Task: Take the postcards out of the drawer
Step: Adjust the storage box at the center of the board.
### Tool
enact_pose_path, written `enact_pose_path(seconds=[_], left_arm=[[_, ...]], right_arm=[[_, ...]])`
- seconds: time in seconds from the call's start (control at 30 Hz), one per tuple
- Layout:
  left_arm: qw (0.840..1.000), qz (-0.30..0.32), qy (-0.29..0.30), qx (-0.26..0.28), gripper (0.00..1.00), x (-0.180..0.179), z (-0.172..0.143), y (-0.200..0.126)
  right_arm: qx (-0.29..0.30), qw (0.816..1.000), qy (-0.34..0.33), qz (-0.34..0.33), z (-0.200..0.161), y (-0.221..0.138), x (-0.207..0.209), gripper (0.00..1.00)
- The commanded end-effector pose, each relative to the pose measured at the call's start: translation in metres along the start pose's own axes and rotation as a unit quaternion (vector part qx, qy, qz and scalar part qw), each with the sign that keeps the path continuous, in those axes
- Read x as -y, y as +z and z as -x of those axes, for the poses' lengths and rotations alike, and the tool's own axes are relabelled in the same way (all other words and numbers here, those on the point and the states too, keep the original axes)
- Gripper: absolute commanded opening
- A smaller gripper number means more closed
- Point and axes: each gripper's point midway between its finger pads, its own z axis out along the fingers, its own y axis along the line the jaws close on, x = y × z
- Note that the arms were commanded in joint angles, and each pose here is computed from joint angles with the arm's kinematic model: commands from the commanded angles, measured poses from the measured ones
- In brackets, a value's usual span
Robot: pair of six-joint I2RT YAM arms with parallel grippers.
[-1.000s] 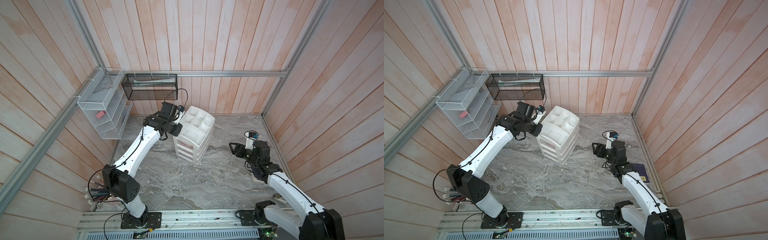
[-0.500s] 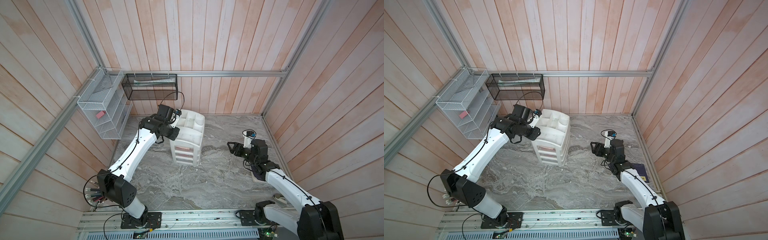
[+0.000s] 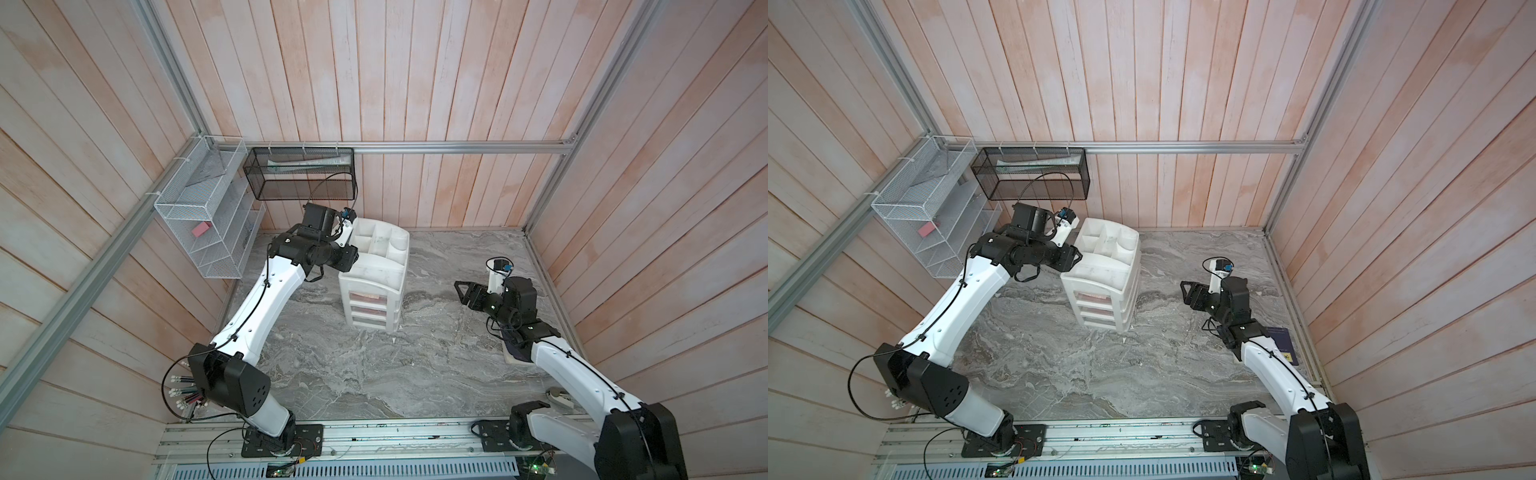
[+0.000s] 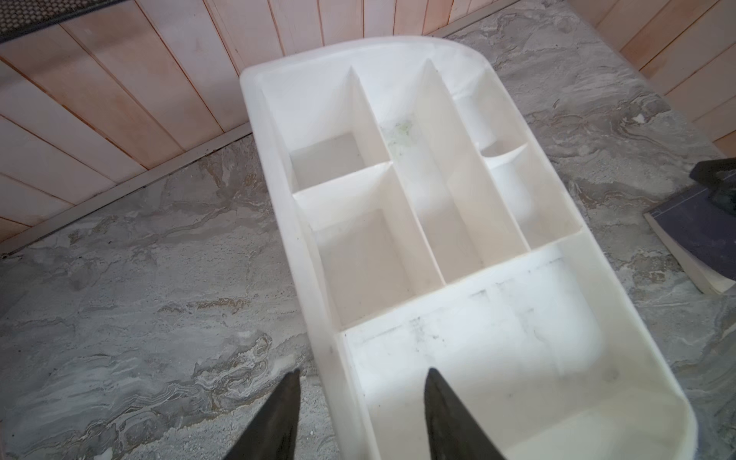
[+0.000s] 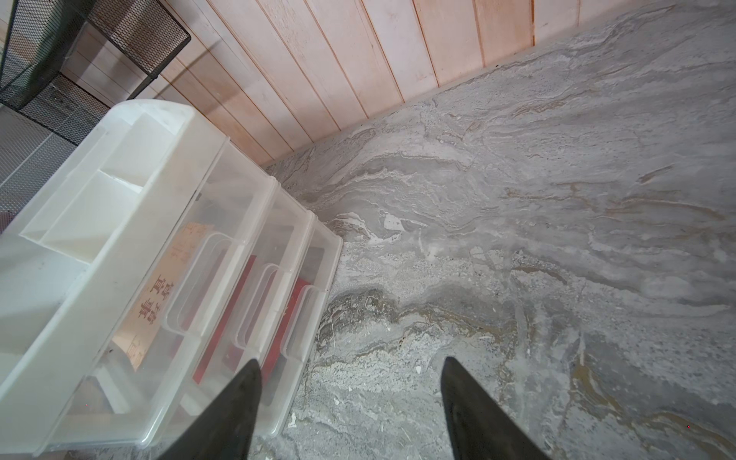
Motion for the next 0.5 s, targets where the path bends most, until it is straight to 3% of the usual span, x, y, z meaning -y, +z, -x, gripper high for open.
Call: enact_pose_path(seconds=[0.0, 0.33, 0.47], left_arm=[[0.999, -0.004, -0.009, 0.045, 0.5, 0.0, 0.026, -0.007], [0.997, -0.002, -0.057, 0.059, 0.49, -0.012, 0.042, 0.01], [0.996, -0.004, -0.073, 0.057, 0.42, -0.017, 0.042, 0.016]], right_arm=[[0.01, 1.0, -0.003, 0.021, 0.014, 0.001, -0.014, 0.71], [0.001, 0.999, 0.003, 0.034, 0.013, 0.004, -0.02, 0.71], [-0.007, 0.999, 0.003, 0.045, 0.013, 0.006, -0.025, 0.71]])
